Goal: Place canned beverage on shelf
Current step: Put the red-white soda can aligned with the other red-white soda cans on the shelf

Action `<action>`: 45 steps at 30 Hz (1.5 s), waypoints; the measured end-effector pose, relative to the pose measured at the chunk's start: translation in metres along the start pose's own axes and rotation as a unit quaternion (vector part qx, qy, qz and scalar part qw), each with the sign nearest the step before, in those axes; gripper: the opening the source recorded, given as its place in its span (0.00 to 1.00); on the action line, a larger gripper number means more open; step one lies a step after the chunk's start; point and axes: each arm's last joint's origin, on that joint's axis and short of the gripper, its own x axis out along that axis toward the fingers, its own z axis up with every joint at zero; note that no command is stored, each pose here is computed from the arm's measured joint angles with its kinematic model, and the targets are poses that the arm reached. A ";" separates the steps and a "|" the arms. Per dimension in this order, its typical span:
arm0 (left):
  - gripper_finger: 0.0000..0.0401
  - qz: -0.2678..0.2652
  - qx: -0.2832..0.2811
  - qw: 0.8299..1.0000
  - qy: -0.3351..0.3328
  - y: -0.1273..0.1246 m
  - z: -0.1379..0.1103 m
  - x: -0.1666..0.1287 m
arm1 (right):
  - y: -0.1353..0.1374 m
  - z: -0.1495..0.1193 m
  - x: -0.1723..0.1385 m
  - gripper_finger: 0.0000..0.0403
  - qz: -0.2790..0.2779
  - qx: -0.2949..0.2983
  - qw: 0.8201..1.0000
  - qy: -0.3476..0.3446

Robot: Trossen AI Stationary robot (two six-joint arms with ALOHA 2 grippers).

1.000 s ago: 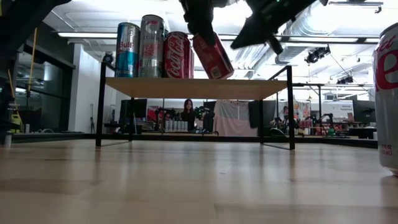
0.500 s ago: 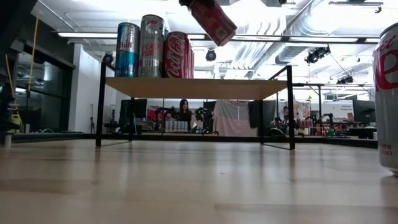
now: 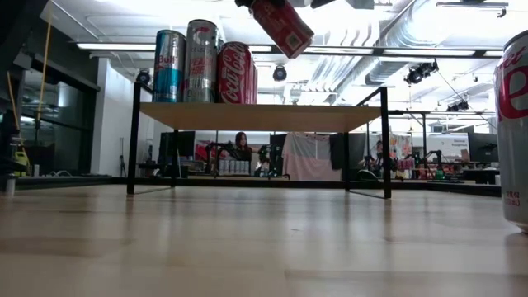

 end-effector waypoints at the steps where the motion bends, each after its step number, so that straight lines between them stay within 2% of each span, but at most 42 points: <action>1: 0.53 0.000 0.000 1.000 0.000 0.000 0.000 0.000 | 0.000 0.003 0.003 0.98 0.000 -0.010 1.000 0.003; 5: 0.53 0.000 0.000 1.000 -0.001 0.000 0.000 0.000 | -0.001 0.008 0.019 0.97 -0.029 -0.052 0.998 0.023; 9: 0.53 -0.005 -0.002 1.000 -0.003 -0.003 0.001 0.000 | -0.001 0.012 0.035 0.97 -0.033 -0.077 0.996 0.028; 19: 0.53 -0.017 0.003 1.000 -0.020 -0.005 0.004 -0.001 | 0.001 0.015 0.069 0.97 -0.033 -0.092 0.995 0.036; 22: 0.53 -0.017 0.003 1.000 -0.020 -0.005 0.004 -0.001 | 0.001 0.015 0.071 0.96 -0.033 -0.092 0.994 0.038; 25: 0.53 -0.017 0.003 1.000 -0.020 -0.005 0.004 -0.001 | 0.001 0.015 0.071 0.91 -0.034 -0.090 0.995 0.037; 30: 0.54 -0.015 0.004 1.000 -0.019 -0.005 0.004 -0.001 | 0.001 0.016 0.071 0.71 -0.043 -0.090 0.994 0.038; 41: 0.64 -0.017 0.008 1.000 -0.020 -0.005 0.004 -0.001 | 0.001 0.016 0.069 0.70 -0.043 -0.095 0.994 0.041; 45: 0.65 -0.015 0.014 0.999 -0.028 -0.002 0.002 -0.013 | -0.006 0.009 0.061 0.70 -0.041 -0.096 0.992 0.073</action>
